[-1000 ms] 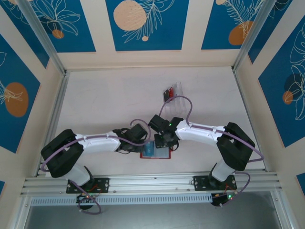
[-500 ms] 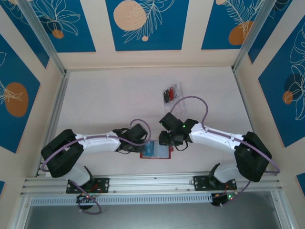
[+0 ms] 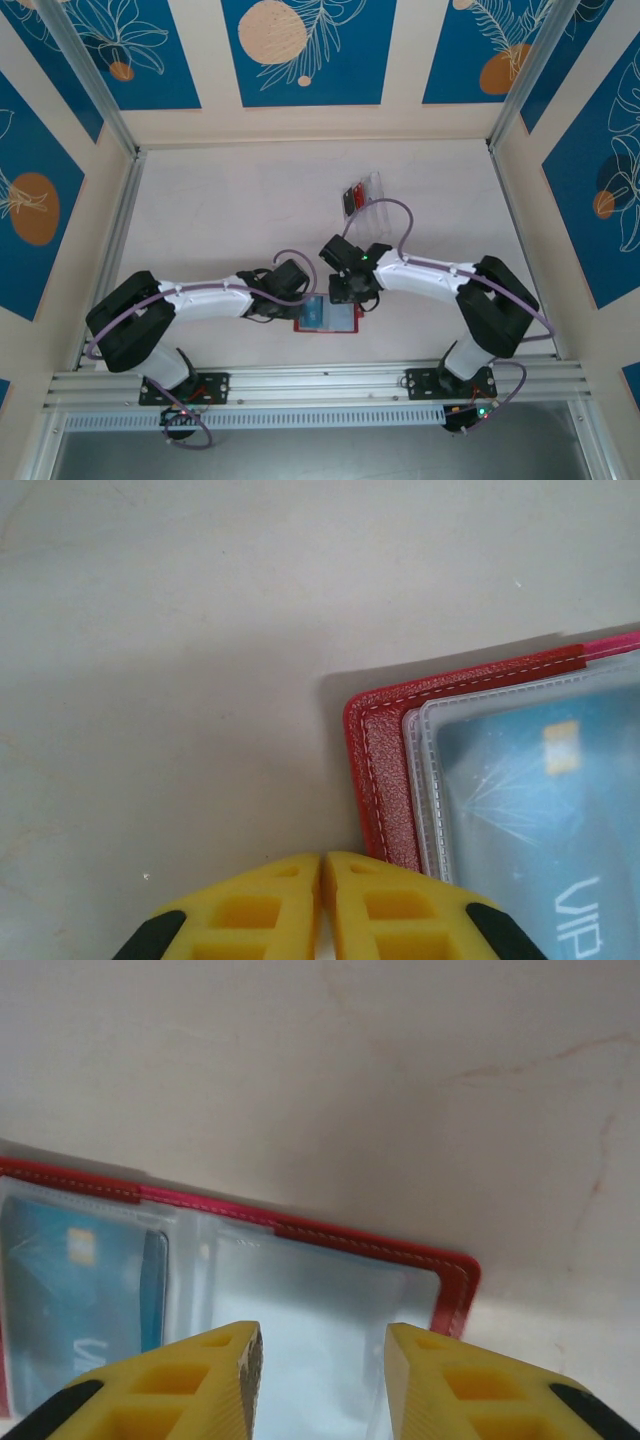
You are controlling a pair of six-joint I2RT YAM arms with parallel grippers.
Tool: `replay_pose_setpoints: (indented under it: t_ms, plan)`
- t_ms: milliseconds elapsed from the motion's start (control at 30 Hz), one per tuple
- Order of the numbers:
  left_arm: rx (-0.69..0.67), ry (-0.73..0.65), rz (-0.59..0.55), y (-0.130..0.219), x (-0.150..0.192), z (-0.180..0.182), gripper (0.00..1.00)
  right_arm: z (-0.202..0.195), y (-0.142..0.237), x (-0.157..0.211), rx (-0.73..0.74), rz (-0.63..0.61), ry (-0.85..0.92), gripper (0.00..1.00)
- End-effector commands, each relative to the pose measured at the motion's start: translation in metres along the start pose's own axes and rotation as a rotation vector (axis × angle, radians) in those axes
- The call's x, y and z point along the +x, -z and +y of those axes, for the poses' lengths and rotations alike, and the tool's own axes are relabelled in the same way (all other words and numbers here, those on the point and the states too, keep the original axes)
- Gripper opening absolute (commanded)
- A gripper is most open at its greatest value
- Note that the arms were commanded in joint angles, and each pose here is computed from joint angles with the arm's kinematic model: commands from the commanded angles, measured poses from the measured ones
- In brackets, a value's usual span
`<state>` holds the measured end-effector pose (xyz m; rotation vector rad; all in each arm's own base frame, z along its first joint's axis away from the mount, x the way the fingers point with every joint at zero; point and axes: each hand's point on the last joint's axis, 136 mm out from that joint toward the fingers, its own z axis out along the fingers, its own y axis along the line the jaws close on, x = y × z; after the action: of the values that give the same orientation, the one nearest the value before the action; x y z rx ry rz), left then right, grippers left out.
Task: Put the credit cards into the card holder
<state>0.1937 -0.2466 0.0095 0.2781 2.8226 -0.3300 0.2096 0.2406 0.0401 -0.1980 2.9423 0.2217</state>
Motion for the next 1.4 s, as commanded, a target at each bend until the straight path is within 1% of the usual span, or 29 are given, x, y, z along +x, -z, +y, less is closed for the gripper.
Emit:
replay_pose_setpoints:
  t_ms: [0, 200, 400, 467, 567, 633, 867, 1033, 1167, 1367]
  plan:
    - [0.225, -0.031, 0.003, -0.018, 0.002, -0.057, 0.11, -0.003, -0.006, -0.002, 0.077, 0.003, 0.058, 0.36]
    - [0.214, -0.032, 0.002, -0.017, 0.002, -0.055, 0.11, -0.005, -0.018, 0.001, 0.141, 0.023, 0.076, 0.31]
    - [0.215, -0.034, 0.002, -0.018, 0.001, -0.055, 0.11, -0.005, -0.032, 0.016, 0.165, 0.068, 0.087, 0.24]
    - [0.215, -0.035, 0.005, -0.017, 0.002, -0.056, 0.11, -0.004, -0.037, 0.021, 0.157, 0.083, 0.086, 0.18]
    - [0.215, -0.038, 0.004, -0.017, 0.001, -0.056, 0.11, -0.001, -0.038, 0.025, 0.143, 0.092, 0.084, 0.05]
    - [0.215, -0.038, 0.005, -0.017, 0.002, -0.056, 0.11, 0.0, -0.033, 0.022, 0.139, 0.077, 0.085, 0.0]
    - [0.215, -0.039, 0.009, -0.018, 0.003, -0.055, 0.11, 0.011, 0.001, 0.003, 0.115, 0.008, 0.106, 0.0]
    - [0.224, -0.036, 0.006, -0.018, 0.002, -0.057, 0.11, 0.03, 0.018, -0.003, 0.063, 0.017, 0.121, 0.0]
    - [0.238, -0.037, 0.004, -0.018, 0.0, -0.061, 0.11, 0.045, 0.02, -0.003, 0.01, 0.042, 0.113, 0.0]
    - [0.256, -0.033, -0.003, -0.018, -0.001, -0.064, 0.11, 0.07, 0.01, 0.002, -0.102, 0.103, 0.06, 0.0]
